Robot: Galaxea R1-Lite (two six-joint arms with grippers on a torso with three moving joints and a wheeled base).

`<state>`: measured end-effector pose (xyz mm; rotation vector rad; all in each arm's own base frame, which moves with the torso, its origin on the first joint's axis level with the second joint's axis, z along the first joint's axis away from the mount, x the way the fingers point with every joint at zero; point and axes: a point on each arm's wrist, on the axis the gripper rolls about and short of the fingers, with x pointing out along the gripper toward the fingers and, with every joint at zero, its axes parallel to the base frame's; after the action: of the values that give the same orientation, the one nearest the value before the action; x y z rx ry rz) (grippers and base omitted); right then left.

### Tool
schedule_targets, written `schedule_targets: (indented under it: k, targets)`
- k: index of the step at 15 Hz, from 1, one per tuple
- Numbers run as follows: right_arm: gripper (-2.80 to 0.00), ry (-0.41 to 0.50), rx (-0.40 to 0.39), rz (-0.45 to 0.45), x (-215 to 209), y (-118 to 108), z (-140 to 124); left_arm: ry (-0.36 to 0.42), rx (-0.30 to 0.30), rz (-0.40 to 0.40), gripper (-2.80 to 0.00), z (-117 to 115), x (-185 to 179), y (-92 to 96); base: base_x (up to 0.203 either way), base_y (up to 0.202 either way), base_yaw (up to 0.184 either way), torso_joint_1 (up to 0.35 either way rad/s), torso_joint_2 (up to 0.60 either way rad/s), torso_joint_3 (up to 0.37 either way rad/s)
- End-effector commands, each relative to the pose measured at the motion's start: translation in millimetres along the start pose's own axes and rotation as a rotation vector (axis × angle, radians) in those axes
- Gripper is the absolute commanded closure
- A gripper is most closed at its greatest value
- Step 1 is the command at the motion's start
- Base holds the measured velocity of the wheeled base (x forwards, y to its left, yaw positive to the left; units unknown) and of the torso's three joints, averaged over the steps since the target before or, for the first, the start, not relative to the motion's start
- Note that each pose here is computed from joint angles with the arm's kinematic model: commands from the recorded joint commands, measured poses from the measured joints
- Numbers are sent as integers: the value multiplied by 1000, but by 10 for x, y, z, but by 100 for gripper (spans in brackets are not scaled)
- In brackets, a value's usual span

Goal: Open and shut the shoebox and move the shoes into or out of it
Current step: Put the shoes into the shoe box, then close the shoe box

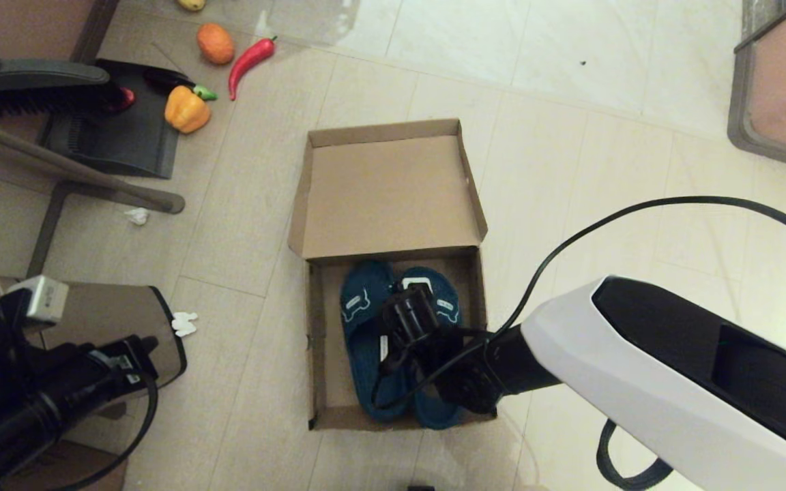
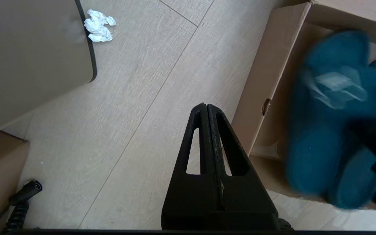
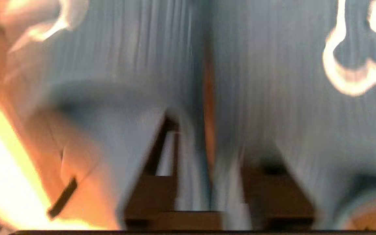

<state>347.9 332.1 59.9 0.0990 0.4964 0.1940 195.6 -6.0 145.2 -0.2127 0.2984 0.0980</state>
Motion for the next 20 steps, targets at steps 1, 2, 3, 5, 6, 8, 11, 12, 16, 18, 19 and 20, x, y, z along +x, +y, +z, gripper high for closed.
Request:
schedule_targets:
  k: [1, 2, 3, 5, 6, 8, 11, 12, 16, 18, 19, 20]
  targets:
    - [-280, -8, 8, -10, 54, -12, 3, -4, -1, 0, 0, 2, 3, -1, 0, 0, 0, 0, 0, 0]
    - [-280, -10, 12, -10, 60, -15, 6, -2, -2, 0, 0, 1, 4, -1, 0, 0, 0, 0, 0, 0]
    - [-280, -9, 15, -13, 63, -25, 7, -3, -2, 0, 0, 2, 3, -1, 0, 0, 0, 0, 0, 0]
    - [-280, -20, 19, -24, 64, -31, 19, -4, -1, 0, 0, 3, 0, -1, 0, 0, 0, 0, 0, 0]
    - [-280, -33, 25, -21, 57, -28, 43, -3, -1, 1, 0, 0, -1, 0, 0, 0, 0, 0, 0, 0]
    - [-280, -47, 32, -16, 24, -32, 104, 2, -2, 3, 0, -8, 9, 1, 0, 0, 0, 0, 0, 0]
    - [-280, -19, 11, -27, -88, -88, 75, 15, 2, 3, 0, -42, 5, 6, 0, 0, 0, 0, 0, 0]
    - [-280, -1, 4, -32, -105, -106, 8, 21, 2, 6, 0, -60, -3, 14, 0, 0, 0, 0, 0, 0]
    - [-280, -12, 8, -1, -267, -71, -59, 18, -1, 17, 0, -48, 17, 13, 0, 0, 0, 0, 0, 0]
    - [-280, 20, -30, 88, -662, 82, -117, 34, 1, 20, 0, -72, 66, 12, 0, 0, 0, 0, 0, 0]
    - [-280, 46, -51, 132, -837, 169, -215, 36, 0, 20, 0, -71, 87, 10, 0, 0, 0, 0, 0, 0]
    - [-280, 81, -61, 159, -968, 228, -357, 28, -2, 19, 0, -41, 113, 0, 0, 0, 0, 0, 0, 0]
